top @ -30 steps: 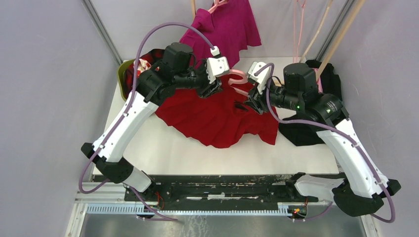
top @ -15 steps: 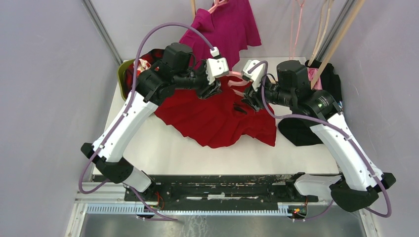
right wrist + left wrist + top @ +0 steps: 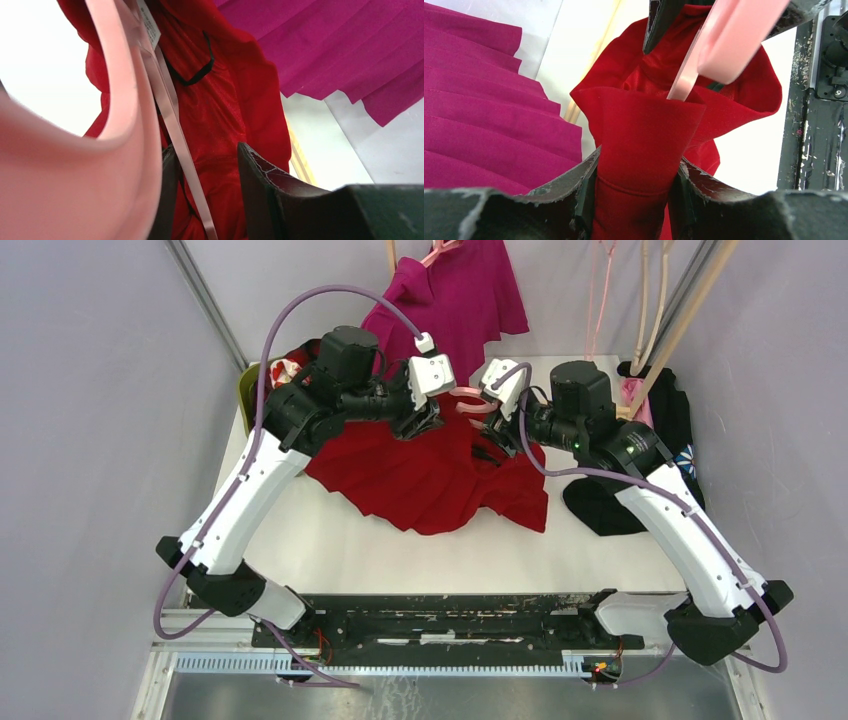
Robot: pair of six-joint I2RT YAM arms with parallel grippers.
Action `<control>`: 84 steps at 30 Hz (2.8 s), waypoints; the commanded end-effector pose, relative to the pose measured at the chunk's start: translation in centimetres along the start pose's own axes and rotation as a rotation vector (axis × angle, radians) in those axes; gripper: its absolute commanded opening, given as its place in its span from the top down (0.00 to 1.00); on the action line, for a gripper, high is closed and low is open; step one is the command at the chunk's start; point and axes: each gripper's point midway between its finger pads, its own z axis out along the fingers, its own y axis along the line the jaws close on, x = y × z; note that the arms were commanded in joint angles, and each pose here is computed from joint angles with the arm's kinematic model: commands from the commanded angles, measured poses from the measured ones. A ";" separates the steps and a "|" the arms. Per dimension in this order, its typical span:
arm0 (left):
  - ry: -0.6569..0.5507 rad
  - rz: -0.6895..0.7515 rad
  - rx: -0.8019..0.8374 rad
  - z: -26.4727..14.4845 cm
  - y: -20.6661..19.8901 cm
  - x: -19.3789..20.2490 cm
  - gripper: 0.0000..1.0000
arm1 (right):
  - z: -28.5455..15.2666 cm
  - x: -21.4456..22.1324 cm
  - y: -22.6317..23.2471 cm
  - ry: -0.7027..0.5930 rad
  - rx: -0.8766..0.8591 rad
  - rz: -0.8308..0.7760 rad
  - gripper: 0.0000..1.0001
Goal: Remove the skirt from the hanger
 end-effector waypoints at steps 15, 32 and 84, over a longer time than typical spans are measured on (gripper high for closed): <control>-0.236 0.086 -0.018 -3.5 -0.4 -7.1 0.97 | -2.7 -0.5 -0.2 -0.054 0.059 -0.064 0.99; -0.110 0.101 -0.137 -2.0 2.1 -3.7 0.97 | -7.2 -3.1 -2.0 -0.072 0.180 -0.024 0.99; -0.308 -0.057 -0.019 4.8 1.2 -7.1 0.97 | 2.0 -9.6 -7.2 -0.359 0.290 0.176 0.99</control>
